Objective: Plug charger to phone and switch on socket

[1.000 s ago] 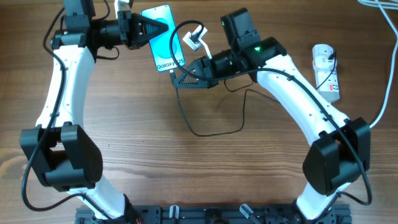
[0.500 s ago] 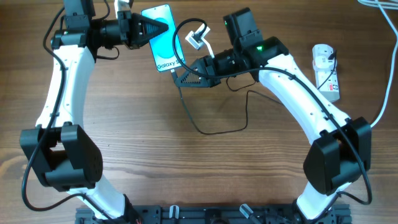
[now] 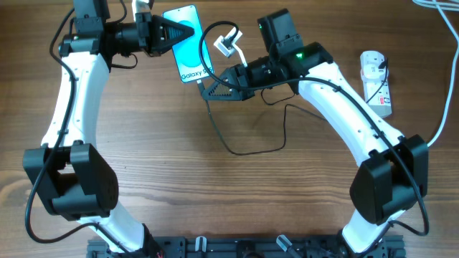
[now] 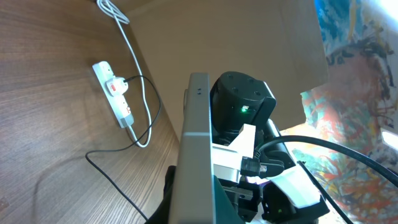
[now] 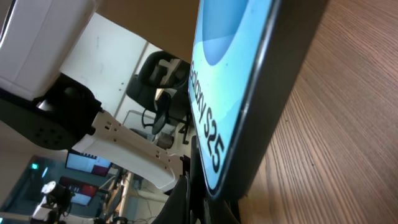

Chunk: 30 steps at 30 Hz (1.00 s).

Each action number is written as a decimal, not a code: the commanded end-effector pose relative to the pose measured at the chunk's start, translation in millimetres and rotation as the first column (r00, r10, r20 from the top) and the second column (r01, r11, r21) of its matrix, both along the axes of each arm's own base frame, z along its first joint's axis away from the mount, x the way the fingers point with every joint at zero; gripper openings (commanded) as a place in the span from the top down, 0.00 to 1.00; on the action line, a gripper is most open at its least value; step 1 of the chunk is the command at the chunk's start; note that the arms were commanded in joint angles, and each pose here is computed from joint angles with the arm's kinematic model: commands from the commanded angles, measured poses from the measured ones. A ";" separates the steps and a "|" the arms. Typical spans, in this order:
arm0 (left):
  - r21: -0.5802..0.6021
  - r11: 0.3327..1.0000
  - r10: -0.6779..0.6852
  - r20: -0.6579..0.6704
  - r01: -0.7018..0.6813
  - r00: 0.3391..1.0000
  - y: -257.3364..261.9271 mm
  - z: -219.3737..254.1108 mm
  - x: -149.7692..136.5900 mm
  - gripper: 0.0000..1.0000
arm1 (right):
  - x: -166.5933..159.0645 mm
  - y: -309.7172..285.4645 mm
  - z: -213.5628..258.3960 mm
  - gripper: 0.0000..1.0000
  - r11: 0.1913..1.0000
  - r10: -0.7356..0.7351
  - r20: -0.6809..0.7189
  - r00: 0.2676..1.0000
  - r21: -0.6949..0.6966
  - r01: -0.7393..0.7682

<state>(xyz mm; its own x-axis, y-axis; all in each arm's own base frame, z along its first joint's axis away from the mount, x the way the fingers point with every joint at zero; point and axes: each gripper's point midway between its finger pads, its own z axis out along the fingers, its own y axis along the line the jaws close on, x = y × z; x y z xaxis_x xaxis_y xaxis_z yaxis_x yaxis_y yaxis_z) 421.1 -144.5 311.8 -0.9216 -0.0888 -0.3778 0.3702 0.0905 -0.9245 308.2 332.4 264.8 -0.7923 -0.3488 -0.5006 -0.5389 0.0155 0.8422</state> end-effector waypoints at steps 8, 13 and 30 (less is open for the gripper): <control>-0.047 0.996 -0.066 0.064 0.070 0.996 -5.5 20.8 -15.2 0.96 | 10.1 -8.7 5.0 0.95 0.999 -0.034 0.000 0.999 0.001 0.034; -0.046 0.996 -0.066 0.074 0.070 0.995 -5.5 21.5 -14.7 0.96 | 10.5 -8.6 5.2 0.95 0.999 -0.039 -0.018 0.999 -0.004 0.039; -0.047 0.996 -0.067 0.064 0.070 0.996 -5.6 21.7 -14.5 0.96 | 22.0 -3.7 11.9 0.95 0.997 -0.076 -0.030 0.997 0.000 0.076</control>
